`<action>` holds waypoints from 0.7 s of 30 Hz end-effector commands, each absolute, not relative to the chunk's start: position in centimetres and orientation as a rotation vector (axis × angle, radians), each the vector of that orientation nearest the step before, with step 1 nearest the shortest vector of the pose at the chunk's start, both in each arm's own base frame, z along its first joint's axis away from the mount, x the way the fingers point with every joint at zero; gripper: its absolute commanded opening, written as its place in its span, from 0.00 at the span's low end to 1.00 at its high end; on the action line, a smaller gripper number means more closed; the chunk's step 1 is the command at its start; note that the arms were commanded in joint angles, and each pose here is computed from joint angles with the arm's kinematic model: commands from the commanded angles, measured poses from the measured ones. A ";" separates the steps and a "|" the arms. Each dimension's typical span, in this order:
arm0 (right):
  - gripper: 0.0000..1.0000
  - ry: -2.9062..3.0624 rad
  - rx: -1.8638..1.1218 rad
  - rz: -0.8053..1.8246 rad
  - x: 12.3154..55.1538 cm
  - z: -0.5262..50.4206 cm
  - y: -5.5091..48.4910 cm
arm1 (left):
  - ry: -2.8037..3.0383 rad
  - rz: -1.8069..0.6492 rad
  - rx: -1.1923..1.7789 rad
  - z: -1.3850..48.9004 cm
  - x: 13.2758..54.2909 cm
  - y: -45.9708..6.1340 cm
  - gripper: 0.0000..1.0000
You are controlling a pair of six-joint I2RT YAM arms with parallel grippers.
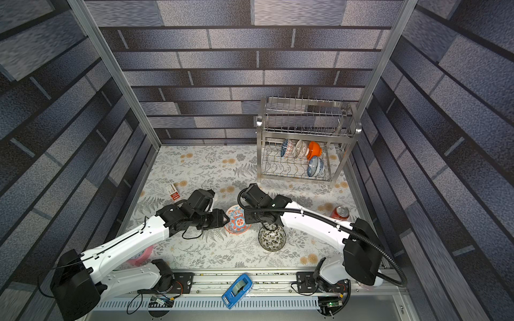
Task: Load bowls into a dish rack
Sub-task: Place the bowl in the dish rack.
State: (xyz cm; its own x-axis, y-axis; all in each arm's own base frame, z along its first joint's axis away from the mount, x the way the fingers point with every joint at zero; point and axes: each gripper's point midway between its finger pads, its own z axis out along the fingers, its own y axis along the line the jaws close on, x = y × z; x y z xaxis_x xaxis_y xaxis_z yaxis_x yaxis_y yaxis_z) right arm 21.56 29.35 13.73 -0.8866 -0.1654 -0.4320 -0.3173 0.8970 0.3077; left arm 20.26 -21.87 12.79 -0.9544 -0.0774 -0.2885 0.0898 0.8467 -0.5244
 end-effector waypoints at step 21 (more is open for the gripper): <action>0.00 2.536 -0.239 0.314 23.6 14.9 25.5 | 2.668 -0.816 0.023 16.0 20.8 -22.0 0.81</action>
State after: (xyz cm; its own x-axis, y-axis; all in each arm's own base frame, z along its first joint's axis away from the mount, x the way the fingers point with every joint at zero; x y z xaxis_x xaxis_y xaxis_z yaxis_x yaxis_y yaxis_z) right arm 22.77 26.22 12.83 -0.8587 -0.1260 -0.4967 -0.2486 0.9500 0.1889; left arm 20.66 -22.25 14.69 -0.9473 -0.0830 -0.3094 0.1034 0.8349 -0.5405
